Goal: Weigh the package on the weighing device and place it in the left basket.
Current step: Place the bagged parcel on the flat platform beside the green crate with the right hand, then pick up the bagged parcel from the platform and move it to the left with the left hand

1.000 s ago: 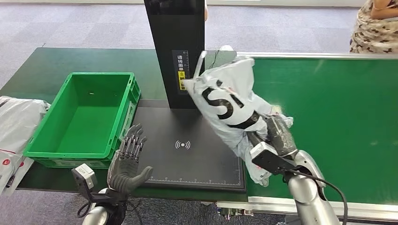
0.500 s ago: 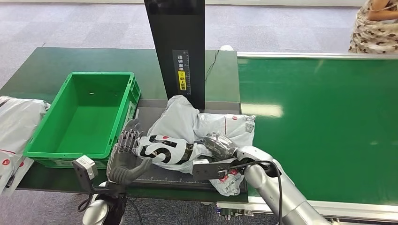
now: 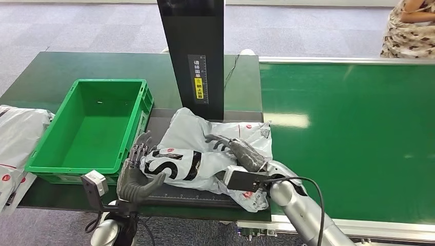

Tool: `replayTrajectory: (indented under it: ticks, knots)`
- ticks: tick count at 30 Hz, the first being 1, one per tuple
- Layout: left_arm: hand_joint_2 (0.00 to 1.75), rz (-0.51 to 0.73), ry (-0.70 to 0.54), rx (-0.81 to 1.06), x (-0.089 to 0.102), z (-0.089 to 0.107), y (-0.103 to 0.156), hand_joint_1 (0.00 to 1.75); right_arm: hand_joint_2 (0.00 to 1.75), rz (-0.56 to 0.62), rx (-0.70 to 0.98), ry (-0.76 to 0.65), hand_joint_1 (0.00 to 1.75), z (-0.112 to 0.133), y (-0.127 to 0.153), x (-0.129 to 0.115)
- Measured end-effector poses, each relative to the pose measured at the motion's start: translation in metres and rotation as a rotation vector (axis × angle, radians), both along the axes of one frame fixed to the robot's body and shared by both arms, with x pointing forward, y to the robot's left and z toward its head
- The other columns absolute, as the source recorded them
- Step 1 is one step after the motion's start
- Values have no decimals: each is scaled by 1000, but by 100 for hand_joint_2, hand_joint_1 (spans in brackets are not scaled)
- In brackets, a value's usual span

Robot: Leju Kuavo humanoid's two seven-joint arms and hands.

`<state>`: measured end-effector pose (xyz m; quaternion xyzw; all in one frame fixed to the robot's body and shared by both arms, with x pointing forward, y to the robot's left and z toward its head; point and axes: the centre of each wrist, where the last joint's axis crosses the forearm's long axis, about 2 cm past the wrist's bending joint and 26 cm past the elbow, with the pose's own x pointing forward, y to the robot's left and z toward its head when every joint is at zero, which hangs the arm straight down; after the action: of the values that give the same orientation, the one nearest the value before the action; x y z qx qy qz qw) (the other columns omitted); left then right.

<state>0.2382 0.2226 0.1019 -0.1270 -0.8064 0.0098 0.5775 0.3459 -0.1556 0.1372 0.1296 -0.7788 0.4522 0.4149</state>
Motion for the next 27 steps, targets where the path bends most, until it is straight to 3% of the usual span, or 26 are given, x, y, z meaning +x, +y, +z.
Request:
replayTrajectory:
  ticks: [8,17,22,27]
  knots:
    - [175,3,19,6,-7,-5,0,0,175,-140,457,58,0,9,-31,-30]
    - [175,0,15,65,-5,-4,-1,0,175,-220,536,87,0,10,-51,-54]
    - [175,33,-38,299,9,7,-5,0,175,-232,546,90,0,9,-55,-61]
    - [175,38,-106,725,33,21,-15,0,175,-228,561,92,0,9,-56,-63]
